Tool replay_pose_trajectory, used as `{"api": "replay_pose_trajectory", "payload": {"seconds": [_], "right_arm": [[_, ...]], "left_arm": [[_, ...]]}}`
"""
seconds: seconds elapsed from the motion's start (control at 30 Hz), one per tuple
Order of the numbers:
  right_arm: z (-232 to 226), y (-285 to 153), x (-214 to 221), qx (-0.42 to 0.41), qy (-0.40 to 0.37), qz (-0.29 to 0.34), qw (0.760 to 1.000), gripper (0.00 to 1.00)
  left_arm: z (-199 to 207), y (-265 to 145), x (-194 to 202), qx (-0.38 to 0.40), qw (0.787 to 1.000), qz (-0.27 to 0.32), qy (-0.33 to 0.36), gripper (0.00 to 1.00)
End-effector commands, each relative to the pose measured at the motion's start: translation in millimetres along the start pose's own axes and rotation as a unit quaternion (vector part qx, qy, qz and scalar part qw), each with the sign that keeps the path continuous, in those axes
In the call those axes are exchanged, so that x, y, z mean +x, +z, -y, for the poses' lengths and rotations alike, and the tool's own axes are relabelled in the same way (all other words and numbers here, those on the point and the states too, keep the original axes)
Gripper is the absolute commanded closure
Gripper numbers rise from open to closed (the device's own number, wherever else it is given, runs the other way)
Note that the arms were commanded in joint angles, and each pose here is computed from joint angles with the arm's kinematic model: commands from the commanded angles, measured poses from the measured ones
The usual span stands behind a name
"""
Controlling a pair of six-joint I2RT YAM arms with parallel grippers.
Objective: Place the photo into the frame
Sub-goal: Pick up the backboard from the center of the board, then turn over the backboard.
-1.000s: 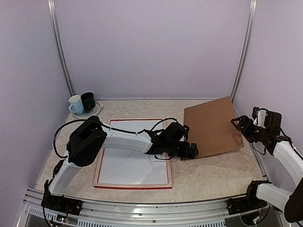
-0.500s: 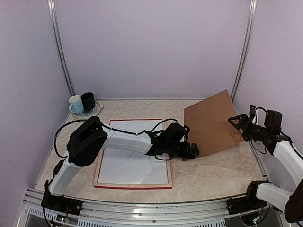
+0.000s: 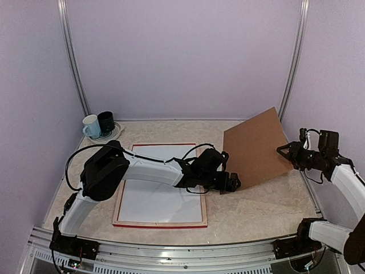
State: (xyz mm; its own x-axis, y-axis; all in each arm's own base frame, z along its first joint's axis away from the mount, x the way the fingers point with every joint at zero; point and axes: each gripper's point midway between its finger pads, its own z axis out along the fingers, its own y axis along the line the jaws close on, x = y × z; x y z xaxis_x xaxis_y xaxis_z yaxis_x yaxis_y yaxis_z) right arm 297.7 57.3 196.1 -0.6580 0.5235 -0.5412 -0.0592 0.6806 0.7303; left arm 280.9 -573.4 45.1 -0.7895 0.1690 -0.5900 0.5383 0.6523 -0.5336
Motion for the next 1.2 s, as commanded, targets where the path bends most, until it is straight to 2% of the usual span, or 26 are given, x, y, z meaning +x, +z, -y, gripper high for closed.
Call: {"api": "replay_pose_trajectory", "payload": {"seconds": [0.0, 0.33, 0.97, 1.17], "right_arm": [[-4, 2, 15, -0.005, 0.005, -0.04, 0.999, 0.64], [0, 1, 9, 0.015, -0.006, -0.04, 0.999, 0.99], [-35, -32, -34, 0.062, -0.082, -0.012, 0.995, 1.0], [-38, -40, -43, 0.084, -0.093, -0.001, 0.992, 1.0]], "left_arm": [[-10, 15, 48, 0.0, 0.998, -0.062, -0.002, 0.01], [-9, 15, 48, 0.001, 0.998, -0.064, -0.001, 0.01], [40, -42, -11, 0.046, 0.999, -0.007, 0.001, 0.01], [42, -62, -18, 0.044, 0.999, 0.009, -0.001, 0.01]]}}
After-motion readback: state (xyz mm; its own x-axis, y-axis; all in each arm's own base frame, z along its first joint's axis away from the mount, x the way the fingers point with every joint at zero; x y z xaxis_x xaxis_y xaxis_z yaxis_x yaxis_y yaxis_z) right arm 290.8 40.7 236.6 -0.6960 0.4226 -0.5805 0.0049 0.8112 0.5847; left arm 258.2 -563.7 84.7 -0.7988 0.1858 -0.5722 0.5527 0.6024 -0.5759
